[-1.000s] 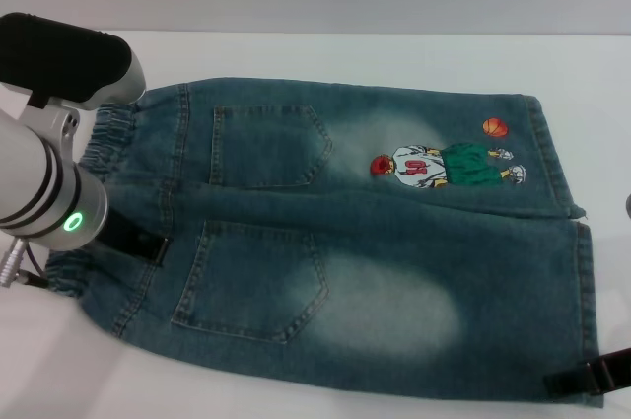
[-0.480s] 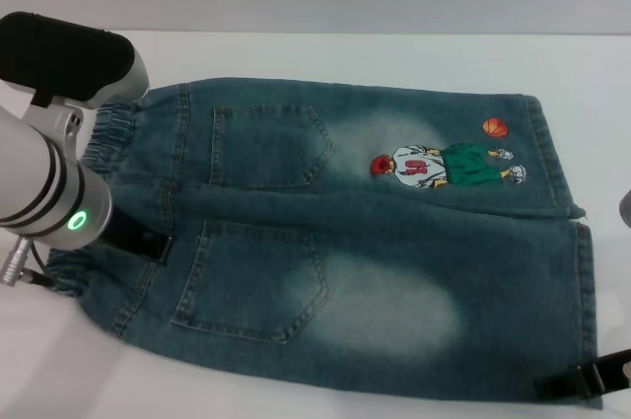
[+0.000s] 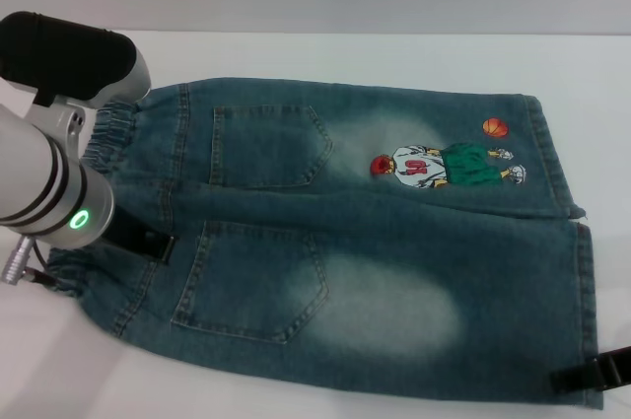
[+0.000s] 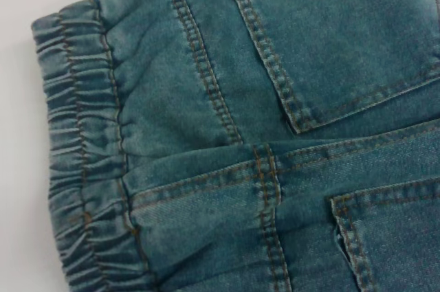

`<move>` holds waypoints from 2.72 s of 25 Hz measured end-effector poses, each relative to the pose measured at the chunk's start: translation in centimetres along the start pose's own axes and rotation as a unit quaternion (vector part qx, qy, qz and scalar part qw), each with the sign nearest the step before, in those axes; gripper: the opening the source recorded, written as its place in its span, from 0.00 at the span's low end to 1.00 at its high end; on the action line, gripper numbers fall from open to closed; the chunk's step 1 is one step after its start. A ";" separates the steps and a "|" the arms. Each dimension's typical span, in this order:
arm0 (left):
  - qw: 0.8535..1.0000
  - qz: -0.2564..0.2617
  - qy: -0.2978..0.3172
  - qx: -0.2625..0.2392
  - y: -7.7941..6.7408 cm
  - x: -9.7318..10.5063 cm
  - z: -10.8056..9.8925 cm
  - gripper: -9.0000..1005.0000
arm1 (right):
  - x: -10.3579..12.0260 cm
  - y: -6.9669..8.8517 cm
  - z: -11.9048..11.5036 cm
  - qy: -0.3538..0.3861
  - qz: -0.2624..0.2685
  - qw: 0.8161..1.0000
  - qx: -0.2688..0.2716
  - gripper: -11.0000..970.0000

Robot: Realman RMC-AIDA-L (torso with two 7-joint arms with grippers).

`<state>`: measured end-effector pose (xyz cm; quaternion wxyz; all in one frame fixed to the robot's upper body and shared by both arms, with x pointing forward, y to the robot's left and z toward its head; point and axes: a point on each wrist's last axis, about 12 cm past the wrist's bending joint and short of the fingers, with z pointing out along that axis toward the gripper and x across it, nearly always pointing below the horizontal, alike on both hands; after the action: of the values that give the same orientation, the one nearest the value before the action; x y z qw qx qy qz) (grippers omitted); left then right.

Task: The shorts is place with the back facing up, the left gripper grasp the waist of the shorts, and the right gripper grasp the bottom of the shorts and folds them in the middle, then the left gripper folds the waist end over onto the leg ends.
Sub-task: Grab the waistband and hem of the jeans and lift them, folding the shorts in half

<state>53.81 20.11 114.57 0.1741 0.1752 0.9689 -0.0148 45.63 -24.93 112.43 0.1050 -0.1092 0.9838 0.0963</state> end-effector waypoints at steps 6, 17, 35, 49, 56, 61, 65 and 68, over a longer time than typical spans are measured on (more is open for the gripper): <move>1.000 0.000 0.000 0.000 0.0 0.0 0.0 0.04 | 0.1 0.5 0.3 0.006 -0.007 1.000 -0.005 0.74; 1.000 0.002 -0.001 0.000 -0.1 -0.1 -0.1 0.04 | 0.4 0.5 0.3 0.011 -0.004 1.000 -0.004 0.72; 1.000 0.006 -0.001 0.005 -0.4 -0.3 0.1 0.05 | -0.1 1.0 0.4 -0.004 -0.009 1.000 -0.013 0.63; 1.000 0.007 -0.001 0.005 -0.4 -0.3 0.1 0.05 | -0.3 1.3 0.6 -0.004 -0.034 0.999 -0.032 0.53; 1.000 0.007 -0.005 0.005 -0.4 -0.4 0.1 0.05 | -0.4 1.9 0.5 -0.007 -0.055 0.997 -0.050 0.38; 1.000 0.006 -0.013 0.007 -0.4 -0.6 0.0 0.06 | -0.8 1.9 0.2 -0.017 -0.057 0.997 -0.049 0.25; 1.000 0.005 -0.019 0.008 -0.4 -0.8 0.0 0.06 | -1.6 1.8 -0.7 -0.057 -0.060 0.996 -0.045 0.11; 1.000 0.002 -0.028 0.008 -0.3 -0.9 -0.1 0.06 | -2.2 1.3 -1.3 -0.096 -0.052 0.993 -0.051 0.05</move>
<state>54.47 19.54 114.95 0.1994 0.1782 0.9632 -0.0274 47.24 -23.56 114.36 0.1980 -0.1557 0.9560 0.1505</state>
